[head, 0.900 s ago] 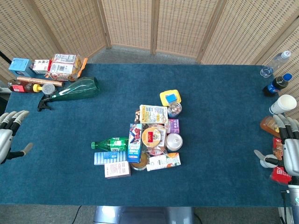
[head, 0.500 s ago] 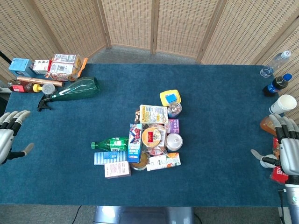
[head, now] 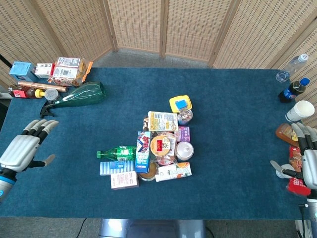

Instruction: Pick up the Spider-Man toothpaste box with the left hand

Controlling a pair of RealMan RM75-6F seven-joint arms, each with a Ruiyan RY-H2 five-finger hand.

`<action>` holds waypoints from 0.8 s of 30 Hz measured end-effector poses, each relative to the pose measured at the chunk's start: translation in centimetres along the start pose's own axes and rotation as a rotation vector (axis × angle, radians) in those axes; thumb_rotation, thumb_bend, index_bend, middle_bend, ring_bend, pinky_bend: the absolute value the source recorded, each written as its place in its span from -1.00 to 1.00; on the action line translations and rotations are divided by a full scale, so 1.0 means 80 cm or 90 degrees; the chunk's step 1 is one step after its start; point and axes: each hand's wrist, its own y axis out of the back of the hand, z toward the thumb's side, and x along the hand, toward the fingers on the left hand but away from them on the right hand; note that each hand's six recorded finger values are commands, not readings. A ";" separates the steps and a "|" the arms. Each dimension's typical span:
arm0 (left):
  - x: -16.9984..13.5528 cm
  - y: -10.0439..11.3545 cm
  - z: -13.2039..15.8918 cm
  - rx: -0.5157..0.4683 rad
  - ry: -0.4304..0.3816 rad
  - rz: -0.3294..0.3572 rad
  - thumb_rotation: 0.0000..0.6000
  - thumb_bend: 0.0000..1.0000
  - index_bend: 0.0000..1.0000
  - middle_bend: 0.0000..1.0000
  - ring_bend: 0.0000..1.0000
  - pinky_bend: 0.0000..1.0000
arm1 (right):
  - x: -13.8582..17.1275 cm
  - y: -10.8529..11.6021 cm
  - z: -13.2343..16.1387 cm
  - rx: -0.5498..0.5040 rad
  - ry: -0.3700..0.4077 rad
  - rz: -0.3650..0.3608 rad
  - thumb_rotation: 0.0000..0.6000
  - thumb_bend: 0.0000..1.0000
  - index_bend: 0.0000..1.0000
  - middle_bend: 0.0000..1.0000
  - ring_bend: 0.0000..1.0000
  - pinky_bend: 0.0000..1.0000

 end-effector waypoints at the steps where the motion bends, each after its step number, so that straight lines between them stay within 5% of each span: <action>1: 0.003 -0.001 0.004 0.001 -0.007 -0.003 1.00 -0.29 -1.00 -1.00 -1.00 -1.00 | 0.001 0.000 -0.001 0.000 -0.002 0.000 0.71 -0.77 -1.00 -0.85 -1.00 -1.00; 24: 0.073 -0.040 0.111 0.091 -0.202 -0.058 1.00 -0.29 -1.00 -1.00 -1.00 -1.00 | 0.014 0.012 -0.023 0.000 -0.028 -0.012 0.72 -0.77 -1.00 -0.85 -1.00 -1.00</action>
